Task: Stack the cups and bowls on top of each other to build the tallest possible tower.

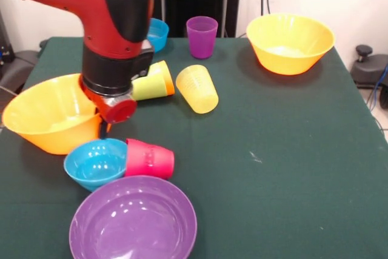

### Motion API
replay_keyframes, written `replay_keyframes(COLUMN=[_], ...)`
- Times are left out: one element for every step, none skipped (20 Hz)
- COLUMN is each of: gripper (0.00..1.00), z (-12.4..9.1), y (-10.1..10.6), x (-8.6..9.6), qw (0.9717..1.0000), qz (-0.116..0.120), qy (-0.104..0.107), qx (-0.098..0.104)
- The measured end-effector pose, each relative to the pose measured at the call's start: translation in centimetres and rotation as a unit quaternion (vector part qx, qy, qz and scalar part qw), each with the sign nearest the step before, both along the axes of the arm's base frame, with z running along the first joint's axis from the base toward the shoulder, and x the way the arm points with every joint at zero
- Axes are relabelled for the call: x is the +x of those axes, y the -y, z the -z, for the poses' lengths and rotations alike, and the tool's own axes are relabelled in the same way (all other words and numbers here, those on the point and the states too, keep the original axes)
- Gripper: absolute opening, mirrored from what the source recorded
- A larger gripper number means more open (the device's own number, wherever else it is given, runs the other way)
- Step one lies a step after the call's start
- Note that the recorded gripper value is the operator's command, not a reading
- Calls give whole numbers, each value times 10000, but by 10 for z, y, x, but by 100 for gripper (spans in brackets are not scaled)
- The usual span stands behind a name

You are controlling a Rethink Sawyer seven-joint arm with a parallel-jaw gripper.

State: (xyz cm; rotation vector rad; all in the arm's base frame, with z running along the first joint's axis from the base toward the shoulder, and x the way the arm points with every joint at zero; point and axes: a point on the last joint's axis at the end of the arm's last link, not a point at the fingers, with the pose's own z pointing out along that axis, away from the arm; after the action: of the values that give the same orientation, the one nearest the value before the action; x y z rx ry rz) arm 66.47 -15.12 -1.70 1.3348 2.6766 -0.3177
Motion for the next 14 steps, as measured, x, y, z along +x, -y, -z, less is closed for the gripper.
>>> replay_keyframes(gripper=[0, 0, 0, 0, 0, 0, 0, 0, 0, 0, 0, 0, 0, 0], z=[-1, -2, -3, -4, -6, -7, -8, -10, -11, -13, -15, -17, -18, -20], y=[-9, -18, -22, -26, -32, -34, -37, -42, -46, -51, -55, -59, -62, -67], x=[3, 5, 6, 7, 9, 10, 10, 13, 14, 16, 18, 20, 21, 24], qw=[10000, 10000, 10000, 9999, 9999, 9999, 9998, 9998, 9998, 9997, 9997, 9996, 9996, 9995], qz=[-12, -16, -11, -7, 5, 8, 11, 16, 19, 28, 36, 43, 46, 55], qy=[-10, -28, -44, -56, -81, -86, -92, -99, -100, -105, -109, -113, -117, -118], qx=[31, 65, 85, 100, 133, 143, 154, 178, 192, 221, 239, 260, 271, 299])
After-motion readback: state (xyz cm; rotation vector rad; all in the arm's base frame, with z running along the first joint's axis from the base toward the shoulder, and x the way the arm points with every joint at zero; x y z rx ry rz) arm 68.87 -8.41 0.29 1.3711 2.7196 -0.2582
